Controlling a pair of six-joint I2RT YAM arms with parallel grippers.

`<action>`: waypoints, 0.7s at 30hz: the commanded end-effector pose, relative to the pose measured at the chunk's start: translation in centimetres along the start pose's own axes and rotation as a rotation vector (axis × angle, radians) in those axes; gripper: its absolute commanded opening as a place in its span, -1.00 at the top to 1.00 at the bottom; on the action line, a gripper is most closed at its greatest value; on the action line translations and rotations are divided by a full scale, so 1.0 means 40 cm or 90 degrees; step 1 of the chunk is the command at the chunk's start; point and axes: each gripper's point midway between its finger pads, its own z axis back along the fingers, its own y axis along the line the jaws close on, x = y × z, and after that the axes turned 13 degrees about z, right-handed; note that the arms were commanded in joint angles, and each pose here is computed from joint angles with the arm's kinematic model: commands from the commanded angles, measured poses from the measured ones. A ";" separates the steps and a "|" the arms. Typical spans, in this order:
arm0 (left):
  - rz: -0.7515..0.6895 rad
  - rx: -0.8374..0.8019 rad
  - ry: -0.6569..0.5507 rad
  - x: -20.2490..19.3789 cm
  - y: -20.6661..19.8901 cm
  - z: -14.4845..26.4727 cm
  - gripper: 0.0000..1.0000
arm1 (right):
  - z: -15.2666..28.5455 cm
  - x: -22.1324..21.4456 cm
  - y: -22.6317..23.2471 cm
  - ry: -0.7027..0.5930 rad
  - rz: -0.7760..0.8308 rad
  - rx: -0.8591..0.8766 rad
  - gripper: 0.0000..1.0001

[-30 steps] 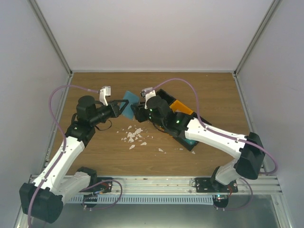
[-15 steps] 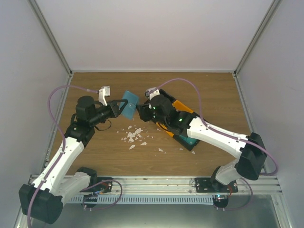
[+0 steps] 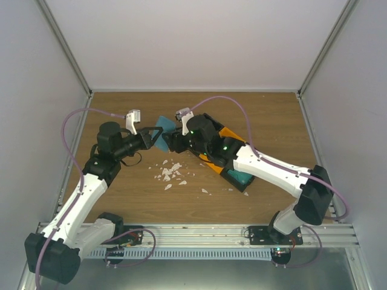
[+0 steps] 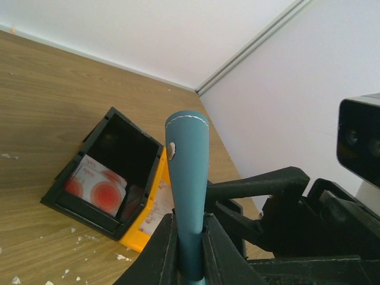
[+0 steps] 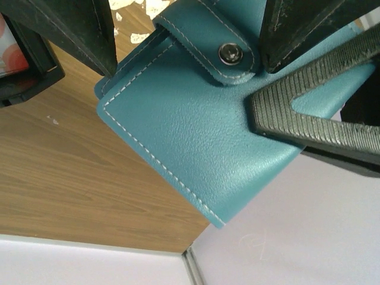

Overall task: Put the credit cards into the card holder
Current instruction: Open the card holder at the center of the board.

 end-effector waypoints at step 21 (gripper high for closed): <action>-0.045 0.010 -0.047 0.021 0.000 0.015 1.00 | 0.025 -0.063 -0.085 0.035 -0.115 -0.046 -0.07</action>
